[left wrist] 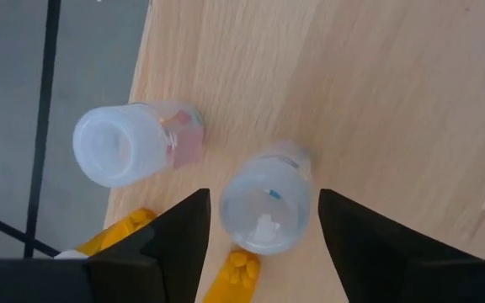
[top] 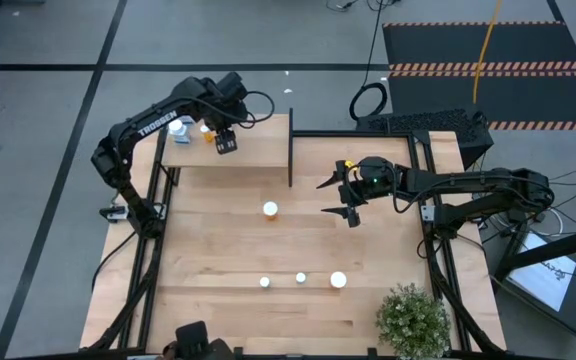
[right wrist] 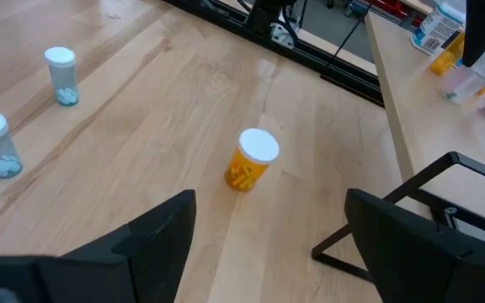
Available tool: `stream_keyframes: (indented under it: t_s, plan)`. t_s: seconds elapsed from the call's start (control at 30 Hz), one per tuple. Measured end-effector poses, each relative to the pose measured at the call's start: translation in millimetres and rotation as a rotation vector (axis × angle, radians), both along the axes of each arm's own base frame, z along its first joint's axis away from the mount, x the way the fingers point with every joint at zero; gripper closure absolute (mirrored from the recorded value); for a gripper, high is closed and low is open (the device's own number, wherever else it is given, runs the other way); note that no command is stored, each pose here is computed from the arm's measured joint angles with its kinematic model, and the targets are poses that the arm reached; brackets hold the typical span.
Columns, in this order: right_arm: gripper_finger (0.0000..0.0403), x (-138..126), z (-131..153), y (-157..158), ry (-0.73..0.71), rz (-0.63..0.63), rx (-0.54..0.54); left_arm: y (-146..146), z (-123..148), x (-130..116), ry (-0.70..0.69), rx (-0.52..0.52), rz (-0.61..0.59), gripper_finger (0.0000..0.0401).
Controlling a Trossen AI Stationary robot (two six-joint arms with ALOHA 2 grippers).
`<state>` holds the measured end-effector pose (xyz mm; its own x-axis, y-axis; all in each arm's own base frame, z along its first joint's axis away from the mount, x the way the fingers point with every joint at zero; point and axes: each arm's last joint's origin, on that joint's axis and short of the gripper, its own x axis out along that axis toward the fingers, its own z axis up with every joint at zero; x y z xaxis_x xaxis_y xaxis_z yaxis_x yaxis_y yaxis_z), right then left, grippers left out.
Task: Pick and place medicine bottles onto shelf by color
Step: Put the transparent pill bottle on the shelf aligned with the other transparent pill bottle, then put the bottom large orange pill bottle on the shelf
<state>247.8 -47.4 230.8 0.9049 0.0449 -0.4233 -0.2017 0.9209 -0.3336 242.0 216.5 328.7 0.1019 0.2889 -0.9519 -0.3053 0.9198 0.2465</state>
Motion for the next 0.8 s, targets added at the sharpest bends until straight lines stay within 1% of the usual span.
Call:
stream_keyframes:
  t_s: [0.23, 0.67, 0.8]
  plan:
    - [0.0106, 0.0, 0.0, 0.0, 0.000, 0.000, 0.000, -2.4, 0.1, 0.8, 0.054, 0.042, -0.008, 0.0178]
    - [0.0106, 0.0, 0.0, 0.0, 0.000, 0.000, 0.000, -7.8, 0.2, 3.3, 0.075, 0.043, -0.046, 0.0178]
    - [0.0106, 0.0, 0.1, 0.0, 0.000, 0.000, 0.000, -11.5, 0.5, 4.6, 0.127, 0.089, -0.029, 0.0178]
